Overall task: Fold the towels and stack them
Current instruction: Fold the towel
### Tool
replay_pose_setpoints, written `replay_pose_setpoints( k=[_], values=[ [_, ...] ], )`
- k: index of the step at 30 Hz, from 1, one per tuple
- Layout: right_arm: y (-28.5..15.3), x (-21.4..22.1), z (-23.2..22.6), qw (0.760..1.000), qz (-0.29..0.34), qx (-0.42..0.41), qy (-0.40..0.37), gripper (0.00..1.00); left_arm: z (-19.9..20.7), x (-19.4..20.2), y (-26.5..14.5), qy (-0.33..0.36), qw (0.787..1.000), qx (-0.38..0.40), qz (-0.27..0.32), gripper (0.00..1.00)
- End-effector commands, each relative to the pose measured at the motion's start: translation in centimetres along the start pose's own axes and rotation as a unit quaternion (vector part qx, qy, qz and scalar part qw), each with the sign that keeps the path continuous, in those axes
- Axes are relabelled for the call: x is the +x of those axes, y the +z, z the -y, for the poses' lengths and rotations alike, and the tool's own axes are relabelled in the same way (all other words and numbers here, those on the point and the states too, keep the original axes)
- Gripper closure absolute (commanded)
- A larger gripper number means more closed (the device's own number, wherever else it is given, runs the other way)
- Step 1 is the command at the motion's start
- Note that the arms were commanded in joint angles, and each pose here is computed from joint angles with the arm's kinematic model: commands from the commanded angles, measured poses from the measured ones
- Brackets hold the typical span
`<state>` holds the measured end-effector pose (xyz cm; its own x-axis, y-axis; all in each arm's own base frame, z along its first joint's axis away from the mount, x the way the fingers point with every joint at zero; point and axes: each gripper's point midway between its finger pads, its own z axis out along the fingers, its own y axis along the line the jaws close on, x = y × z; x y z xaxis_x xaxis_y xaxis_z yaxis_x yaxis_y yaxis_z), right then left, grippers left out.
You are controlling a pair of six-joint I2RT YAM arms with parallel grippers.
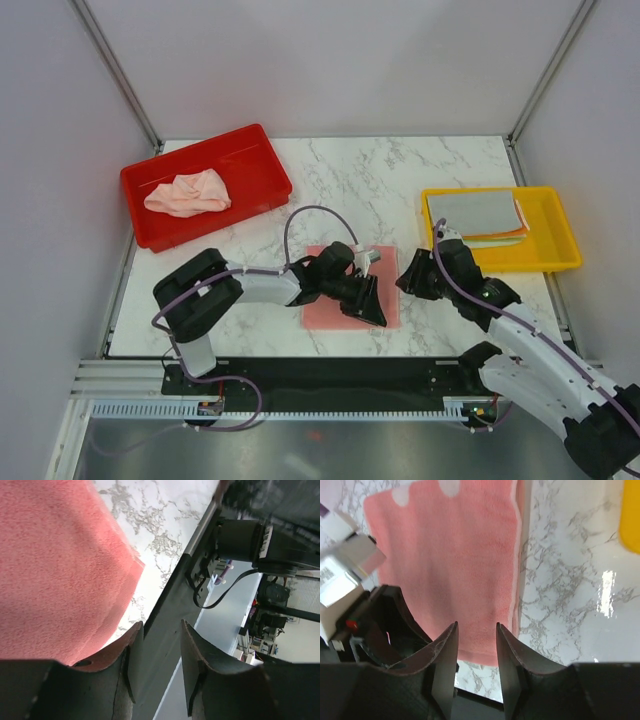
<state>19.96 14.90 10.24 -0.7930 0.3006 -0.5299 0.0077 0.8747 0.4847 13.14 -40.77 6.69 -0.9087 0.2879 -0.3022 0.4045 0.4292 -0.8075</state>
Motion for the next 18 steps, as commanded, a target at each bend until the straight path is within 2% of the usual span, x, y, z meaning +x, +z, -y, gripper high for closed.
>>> replay_pose_setpoints(
  k=[1,2,5,6,8,9,11,12,15,18],
  values=[
    [-0.3,-3.3,-0.4,0.998,0.048,0.031,0.006,0.57,2.7,-1.6,-0.4,0.001,0.999,0.036,0.026,0.58],
    [0.1,-3.9,-0.2,0.998,0.053,0.043,0.001,0.57,2.2,-1.7,-1.0,-0.001,0.999,0.020,0.025,0.58],
    [2.1,-5.2,-0.5,0.996,0.039,0.063,-0.038,0.57,1.2,-6.0,-4.6,0.009,0.996,-0.032,0.079,0.55],
    [2.7,-5.7,-0.6,0.996,0.036,0.068,-0.050,0.57,-0.7,-8.0,-7.1,-0.015,0.990,-0.087,0.106,0.54],
    [4.6,-6.8,-0.6,0.994,0.021,0.078,-0.078,0.59,-3.2,-10.2,-10.0,-0.023,0.979,-0.144,0.140,0.52],
    [5.9,-6.5,0.0,0.992,-0.001,0.090,-0.084,0.60,-5.6,-12.0,-12.6,-0.050,0.966,-0.186,0.171,0.52],
    [6.8,-7.5,-0.2,0.992,-0.011,0.087,-0.086,0.62,-8.2,-13.1,-15.0,-0.072,0.953,-0.222,0.196,0.52],
    [7.4,-6.7,-0.1,0.992,-0.035,0.082,-0.089,0.62,-10.6,-13.6,-16.9,-0.097,0.936,-0.259,0.217,0.51],
    [7.8,-5.6,0.5,0.992,-0.051,0.086,-0.083,0.61,-14.3,-13.5,-19.0,-0.138,0.912,-0.308,0.235,0.50],
    [7.6,-4.0,1.6,0.990,-0.069,0.098,-0.073,0.58,-15.5,-13.6,-18.4,-0.143,0.914,-0.307,0.223,0.49]
  ],
)
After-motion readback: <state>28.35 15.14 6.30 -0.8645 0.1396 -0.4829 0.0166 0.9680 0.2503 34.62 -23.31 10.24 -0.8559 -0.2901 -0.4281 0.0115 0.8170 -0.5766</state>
